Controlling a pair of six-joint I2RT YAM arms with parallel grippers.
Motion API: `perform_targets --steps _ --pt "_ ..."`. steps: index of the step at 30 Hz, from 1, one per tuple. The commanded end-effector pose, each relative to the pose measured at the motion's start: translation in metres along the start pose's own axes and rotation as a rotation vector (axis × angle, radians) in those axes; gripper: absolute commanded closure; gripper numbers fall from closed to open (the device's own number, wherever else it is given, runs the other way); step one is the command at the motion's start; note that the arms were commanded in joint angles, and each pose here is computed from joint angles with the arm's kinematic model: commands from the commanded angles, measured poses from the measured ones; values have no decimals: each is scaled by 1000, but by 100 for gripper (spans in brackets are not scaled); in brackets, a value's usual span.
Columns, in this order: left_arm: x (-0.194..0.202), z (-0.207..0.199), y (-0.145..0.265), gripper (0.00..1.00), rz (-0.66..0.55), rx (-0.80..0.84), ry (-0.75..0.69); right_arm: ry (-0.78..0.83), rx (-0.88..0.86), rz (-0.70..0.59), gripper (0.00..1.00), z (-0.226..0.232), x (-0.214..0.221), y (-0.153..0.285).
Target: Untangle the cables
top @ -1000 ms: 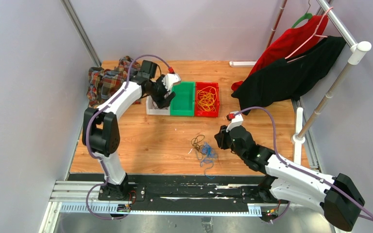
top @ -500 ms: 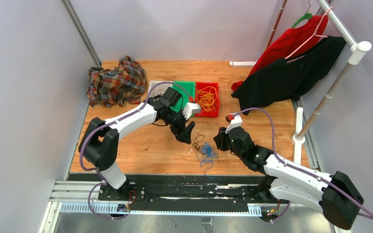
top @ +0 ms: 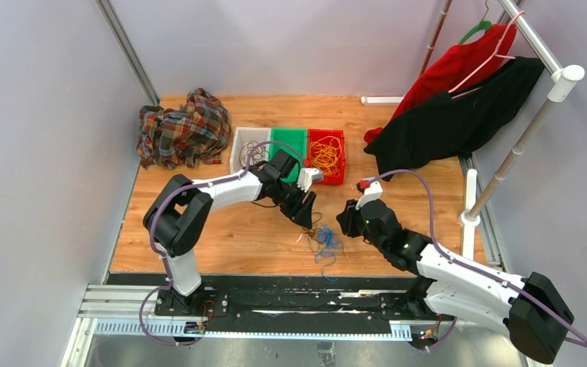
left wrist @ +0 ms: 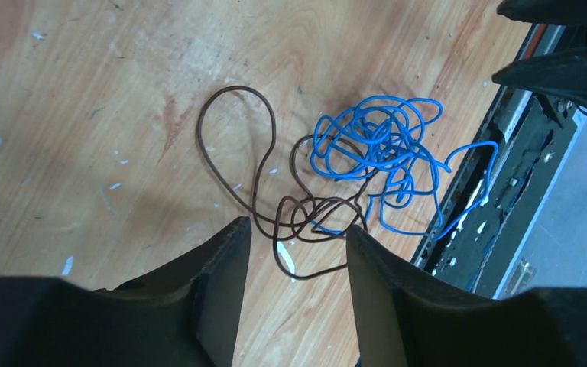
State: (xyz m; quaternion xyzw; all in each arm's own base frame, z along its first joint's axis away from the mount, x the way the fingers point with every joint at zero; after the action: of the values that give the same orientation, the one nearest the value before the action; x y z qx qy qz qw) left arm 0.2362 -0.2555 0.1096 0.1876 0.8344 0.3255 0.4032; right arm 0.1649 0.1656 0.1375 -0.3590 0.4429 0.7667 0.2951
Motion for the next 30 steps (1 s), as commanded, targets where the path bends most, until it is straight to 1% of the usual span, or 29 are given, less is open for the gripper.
perform_targets --steps 1,2,4,5,6,7,11,14,19,24,30 --pt "-3 -1 -11 56 -18 -3 -5 -10 19 -23 73 -5 -3 2" --pt "-4 -1 -11 64 -19 -8 -12 -9 16 -25 73 -5 -3 2" --pt "-8 0 -6 85 -19 -33 -37 -12 7 -25 73 -4 -3 1" --pt "-11 -1 -2 93 -21 -44 -54 -12 -1 -24 73 -3 -2 1" --pt "-15 -3 4 97 -25 -54 -76 -13 -11 -22 72 -2 -2 1" --pt "-19 -6 10 99 -31 -57 -101 -14 -23 -19 70 0 -2 0" --pt "-32 -24 39 99 -52 -60 -202 -2 -108 -11 59 11 -7 0" --pt "-35 -35 58 99 -45 -55 -251 5 -171 -25 55 22 -16 1" --pt "-42 -57 85 99 -54 -10 -308 15 -261 -93 48 41 -33 5" --pt "-52 -71 103 99 -90 8 -360 42 -341 -146 47 62 -45 12" --pt "-59 -83 114 99 -97 56 -377 59 -377 -173 46 78 -53 11"
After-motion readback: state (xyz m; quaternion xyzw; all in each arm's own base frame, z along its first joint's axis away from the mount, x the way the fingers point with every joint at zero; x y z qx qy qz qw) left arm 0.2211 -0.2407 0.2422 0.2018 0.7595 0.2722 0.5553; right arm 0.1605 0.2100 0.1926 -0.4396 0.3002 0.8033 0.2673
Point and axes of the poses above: each gripper's point midway between its finger pads, its own y axis back along the fingers, its own z axis along the line the jaws close on, x = y × z, the point moved 8 cm from there along y, back along the fingers, and after that the axes turned 6 degrees about -y, right-handed, at the moved point
